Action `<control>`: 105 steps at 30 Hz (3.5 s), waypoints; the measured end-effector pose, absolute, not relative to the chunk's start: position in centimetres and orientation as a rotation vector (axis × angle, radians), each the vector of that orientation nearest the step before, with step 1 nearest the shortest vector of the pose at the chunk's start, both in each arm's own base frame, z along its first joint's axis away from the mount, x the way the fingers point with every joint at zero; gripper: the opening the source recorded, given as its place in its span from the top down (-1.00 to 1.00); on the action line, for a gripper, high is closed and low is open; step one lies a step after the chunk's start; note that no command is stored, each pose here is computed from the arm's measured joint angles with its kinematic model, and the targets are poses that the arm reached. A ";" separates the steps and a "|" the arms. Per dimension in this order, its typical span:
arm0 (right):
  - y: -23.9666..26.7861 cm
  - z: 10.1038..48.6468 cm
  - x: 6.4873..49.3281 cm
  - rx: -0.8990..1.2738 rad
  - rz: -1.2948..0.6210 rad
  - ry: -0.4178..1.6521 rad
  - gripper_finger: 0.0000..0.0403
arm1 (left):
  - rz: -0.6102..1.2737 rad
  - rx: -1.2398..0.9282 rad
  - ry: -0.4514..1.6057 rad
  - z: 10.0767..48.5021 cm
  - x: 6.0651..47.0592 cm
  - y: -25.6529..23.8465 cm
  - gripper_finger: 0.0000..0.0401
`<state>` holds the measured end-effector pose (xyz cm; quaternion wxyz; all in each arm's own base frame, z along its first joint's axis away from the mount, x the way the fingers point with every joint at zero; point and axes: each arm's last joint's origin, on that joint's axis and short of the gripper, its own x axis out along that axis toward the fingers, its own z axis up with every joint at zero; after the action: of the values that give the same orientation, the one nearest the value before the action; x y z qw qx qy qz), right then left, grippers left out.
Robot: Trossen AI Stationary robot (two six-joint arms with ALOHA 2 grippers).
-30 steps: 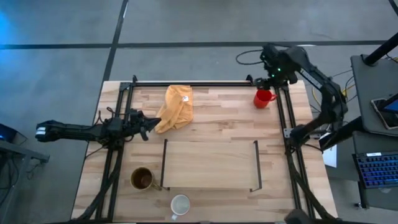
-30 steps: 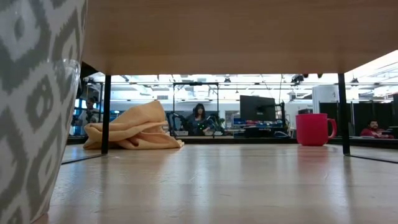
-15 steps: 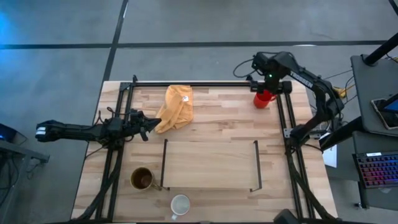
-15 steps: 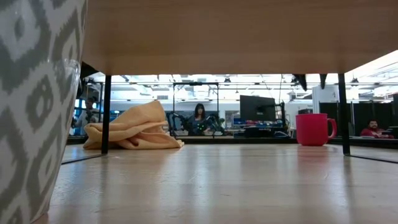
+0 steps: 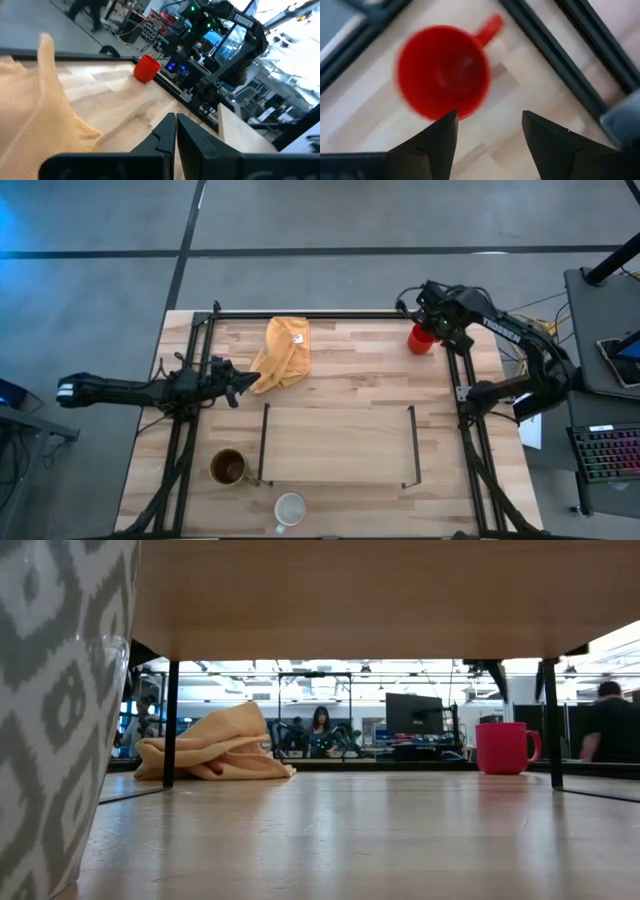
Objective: Stack small to large cups/mugs on shelf
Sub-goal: Put the red mug on the shelf
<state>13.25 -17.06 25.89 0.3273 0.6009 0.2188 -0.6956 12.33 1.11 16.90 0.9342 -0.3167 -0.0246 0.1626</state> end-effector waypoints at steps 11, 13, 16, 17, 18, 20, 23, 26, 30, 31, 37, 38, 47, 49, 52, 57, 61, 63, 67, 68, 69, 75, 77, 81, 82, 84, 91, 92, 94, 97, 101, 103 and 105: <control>-17.2 23.9 13.2 1.632 -1.864 0.392 -0.07 | 0.327 -0.677 -0.002 16.4 12.7 1.1 1.00; -17.2 23.2 13.3 1.637 -1.886 0.428 -0.07 | 0.329 -0.676 0.003 16.3 12.7 1.1 1.00; -17.2 22.3 13.3 1.646 -1.905 0.460 -0.07 | 0.330 -0.676 0.005 16.3 12.7 1.1 1.00; -17.3 22.1 13.4 1.646 -1.912 0.470 -0.07 | 0.329 -0.676 0.003 16.3 12.7 1.1 1.00; -17.4 22.0 13.4 1.644 -1.917 0.475 -0.07 | 0.329 -0.676 0.001 16.3 12.7 1.1 1.00; -17.6 21.9 13.5 1.620 -1.932 0.476 -0.07 | 0.328 -0.676 -0.002 16.4 12.7 1.1 1.00; -18.1 22.1 13.8 1.545 -1.924 0.477 -0.07 | 0.328 -0.677 -0.004 16.4 12.7 1.1 1.00; -18.4 21.9 13.9 1.511 -1.922 0.504 -0.05 | 0.328 -0.678 -0.004 16.4 12.7 1.1 1.00; -18.5 21.3 14.0 1.501 -1.920 0.557 0.11 | 0.328 -0.679 -0.005 16.4 12.7 1.1 1.00; -18.5 21.1 14.0 1.501 -1.921 0.566 0.17 | 0.328 -0.680 -0.004 16.4 12.7 1.1 1.00; -18.5 21.2 14.0 1.487 -1.920 0.558 0.55 | 0.328 -0.680 -0.005 16.4 12.7 1.1 1.00; -18.5 21.2 13.9 1.480 -1.924 0.554 0.60 | 0.328 -0.680 -0.005 16.4 12.7 1.1 1.00; -18.2 21.0 13.8 1.403 -1.893 0.657 0.93 | 0.329 -0.679 0.001 16.3 12.7 1.1 1.00; -18.2 21.1 13.8 1.389 -1.851 0.694 0.94 | 0.329 -0.679 0.000 16.3 12.7 1.1 1.00; -17.7 21.8 14.5 1.347 -1.722 0.779 0.95 | 0.329 -0.679 -0.001 16.3 12.7 1.1 1.00; -15.8 25.4 16.4 1.221 -1.511 0.783 0.95 | 0.329 -0.679 0.000 16.3 12.7 1.1 1.00; -13.6 28.7 16.9 1.138 -1.435 0.804 0.95 | 0.329 -0.679 -0.001 16.3 12.7 1.1 1.00; -12.1 30.6 17.2 1.097 -1.386 0.844 0.96 | 0.328 -0.680 -0.002 16.4 12.7 1.1 1.00; -9.1 34.6 18.2 1.063 -1.261 0.813 0.96 | 0.328 -0.680 -0.004 16.4 12.7 1.1 1.00; -8.4 35.5 18.5 1.061 -1.229 0.807 0.96 | 0.328 -0.680 -0.004 16.4 12.7 1.1 1.00; -7.7 36.2 18.8 1.057 -1.195 0.805 0.96 | 0.327 -0.681 -0.005 16.4 12.7 1.1 1.00; -3.7 38.9 20.5 0.984 -1.041 0.973 0.96 | 0.325 -0.681 -0.008 16.4 12.7 1.1 1.00; -2.3 39.2 21.4 0.971 -0.942 1.003 0.96 | 0.326 -0.681 -0.008 16.4 12.7 1.1 1.00; 0.7 39.5 23.1 0.954 -0.832 1.076 0.96 | 0.328 -0.680 -0.003 16.4 12.7 1.1 1.00; 1.5 39.4 23.5 0.937 -0.800 1.112 0.96 | 0.328 -0.680 -0.001 16.4 12.7 1.1 1.00; 3.3 39.1 24.0 0.903 -0.726 1.161 0.96 | 0.328 -0.680 -0.002 16.4 12.7 1.1 1.00; 9.1 38.3 24.0 0.873 -0.750 1.150 0.96 | 0.326 -0.679 -0.001 16.4 12.7 1.1 1.00; 9.8 38.2 23.9 0.867 -0.769 1.128 0.96 | 0.326 -0.679 0.000 16.4 12.7 1.0 1.00; 10.9 37.9 23.8 0.858 -0.802 1.080 0.96 | 0.326 -0.679 -0.001 16.4 12.7 1.0 1.00; 12.2 37.4 23.8 0.863 -0.822 1.079 0.96 | 0.326 -0.679 -0.002 16.4 12.7 1.1 1.00; 13.8 36.4 24.5 0.857 -0.789 1.120 0.96 | 0.327 -0.678 -0.001 16.3 12.7 1.1 1.00; 14.3 36.2 24.8 0.855 -0.757 1.150 0.96 | 0.328 -0.673 0.002 16.3 12.7 1.1 1.00; 14.6 36.3 25.1 0.849 -0.728 1.175 0.96 | 0.329 -0.672 0.002 16.3 12.7 1.1 1.00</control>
<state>25.10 14.57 36.27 0.6886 0.3794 0.5253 -0.3253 12.74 1.06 16.33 0.9309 -0.3281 0.0009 0.1607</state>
